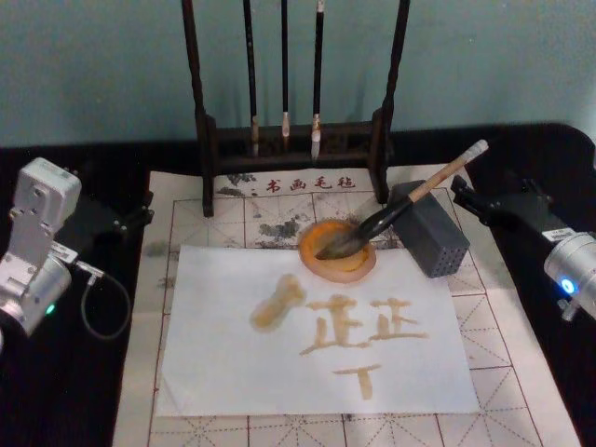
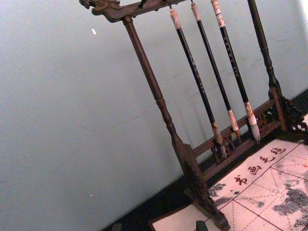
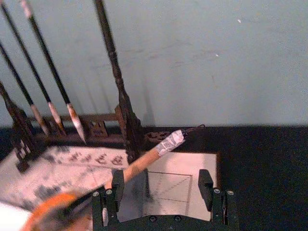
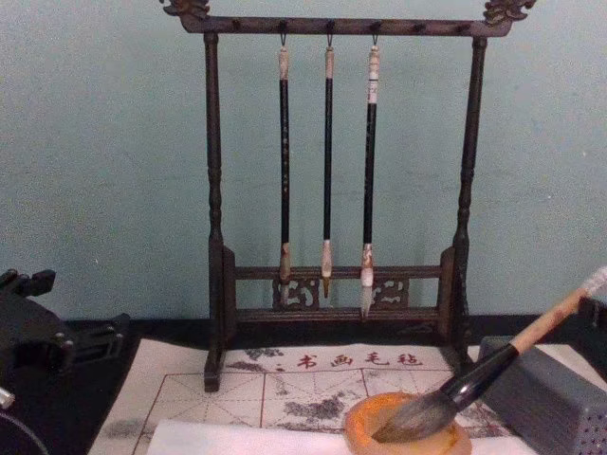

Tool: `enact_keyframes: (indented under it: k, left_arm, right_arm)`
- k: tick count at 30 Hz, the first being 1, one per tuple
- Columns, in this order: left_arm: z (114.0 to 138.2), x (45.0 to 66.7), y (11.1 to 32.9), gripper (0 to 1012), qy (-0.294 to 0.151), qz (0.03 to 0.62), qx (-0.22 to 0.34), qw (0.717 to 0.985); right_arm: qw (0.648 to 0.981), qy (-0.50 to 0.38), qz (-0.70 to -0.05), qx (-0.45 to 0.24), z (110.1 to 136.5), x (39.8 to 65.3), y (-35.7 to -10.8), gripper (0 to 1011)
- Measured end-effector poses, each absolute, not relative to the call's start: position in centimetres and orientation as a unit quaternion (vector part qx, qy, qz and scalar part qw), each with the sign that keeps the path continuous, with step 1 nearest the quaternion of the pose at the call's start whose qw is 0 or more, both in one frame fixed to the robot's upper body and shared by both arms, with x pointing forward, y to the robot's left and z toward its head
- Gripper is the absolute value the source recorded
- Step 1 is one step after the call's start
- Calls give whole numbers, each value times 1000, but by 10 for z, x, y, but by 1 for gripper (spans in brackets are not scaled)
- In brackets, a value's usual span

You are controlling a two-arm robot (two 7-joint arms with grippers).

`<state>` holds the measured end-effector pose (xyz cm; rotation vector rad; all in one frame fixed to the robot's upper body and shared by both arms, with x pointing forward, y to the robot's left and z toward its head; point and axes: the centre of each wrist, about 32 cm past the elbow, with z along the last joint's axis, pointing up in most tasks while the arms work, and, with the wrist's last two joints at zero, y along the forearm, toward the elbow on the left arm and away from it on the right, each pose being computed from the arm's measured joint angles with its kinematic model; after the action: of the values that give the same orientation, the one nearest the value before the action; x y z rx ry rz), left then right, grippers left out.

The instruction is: Pick up the brush from the inkstone, write on the paper, then place the brush back to its original position.

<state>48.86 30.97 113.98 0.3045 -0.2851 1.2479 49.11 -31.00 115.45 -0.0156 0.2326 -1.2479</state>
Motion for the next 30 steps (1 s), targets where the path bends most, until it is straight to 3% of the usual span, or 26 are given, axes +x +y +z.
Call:
enact_keyframes:
  k: [15, 30]
  left_arm:
    - [1140, 489, 310, 1001, -132, 580, 141, 791]
    - [1140, 489, 310, 1001, -132, 580, 141, 791]
  right_arm:
    - [750, 297, -576, 132, 1158, 506, -297, 1000]
    - [730, 376, -550, 154, 1166, 523, -289, 1000]
